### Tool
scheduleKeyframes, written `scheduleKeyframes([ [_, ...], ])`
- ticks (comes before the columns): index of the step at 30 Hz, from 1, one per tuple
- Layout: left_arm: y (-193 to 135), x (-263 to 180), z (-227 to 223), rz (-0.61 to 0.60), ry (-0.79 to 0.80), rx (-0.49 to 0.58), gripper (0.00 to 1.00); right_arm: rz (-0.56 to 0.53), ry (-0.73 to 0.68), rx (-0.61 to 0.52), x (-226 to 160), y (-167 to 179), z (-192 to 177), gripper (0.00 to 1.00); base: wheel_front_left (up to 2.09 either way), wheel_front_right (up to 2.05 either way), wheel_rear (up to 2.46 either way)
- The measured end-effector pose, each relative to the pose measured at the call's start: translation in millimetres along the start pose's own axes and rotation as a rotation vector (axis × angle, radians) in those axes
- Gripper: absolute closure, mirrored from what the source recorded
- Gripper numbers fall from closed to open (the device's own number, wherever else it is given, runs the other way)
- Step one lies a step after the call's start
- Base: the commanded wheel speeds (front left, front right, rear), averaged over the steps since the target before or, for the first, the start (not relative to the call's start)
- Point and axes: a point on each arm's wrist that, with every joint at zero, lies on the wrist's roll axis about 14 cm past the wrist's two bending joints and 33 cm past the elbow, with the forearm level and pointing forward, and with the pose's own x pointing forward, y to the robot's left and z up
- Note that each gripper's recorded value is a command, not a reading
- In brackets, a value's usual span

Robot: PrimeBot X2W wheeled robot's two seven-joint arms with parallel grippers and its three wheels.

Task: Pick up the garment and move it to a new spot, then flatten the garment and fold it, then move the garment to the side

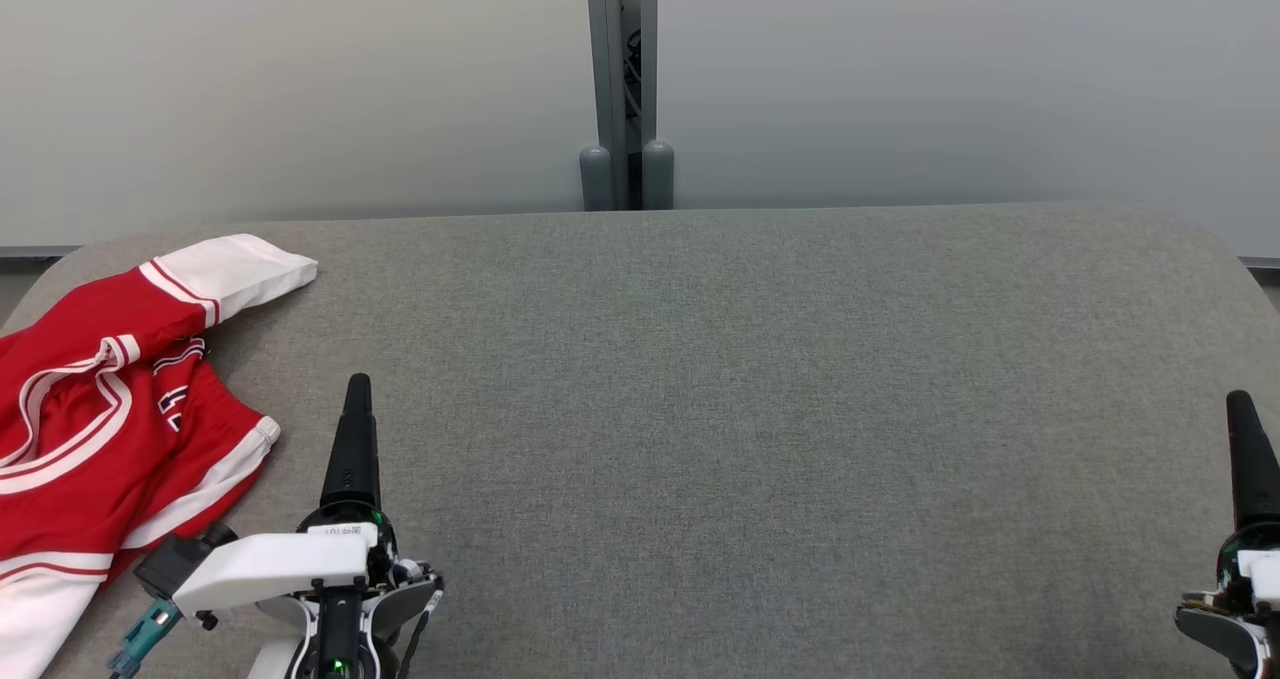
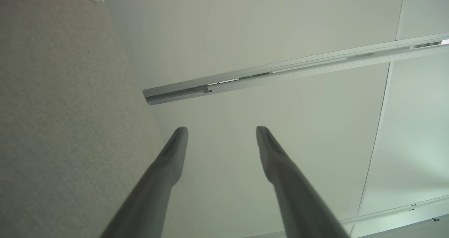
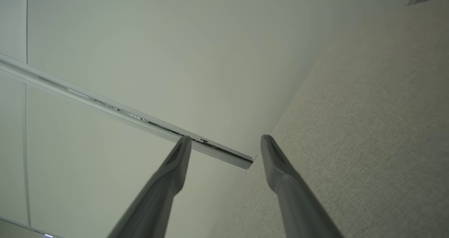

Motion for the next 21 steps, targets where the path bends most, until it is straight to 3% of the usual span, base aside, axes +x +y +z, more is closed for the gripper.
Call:
scheduleKeyframes([
  [21,-33,2,60,-0.111,-0.182,0.346,0.0,0.285,0.034,-0.555,9,88,-46,0.0,0.0,0.0,0.0],
])
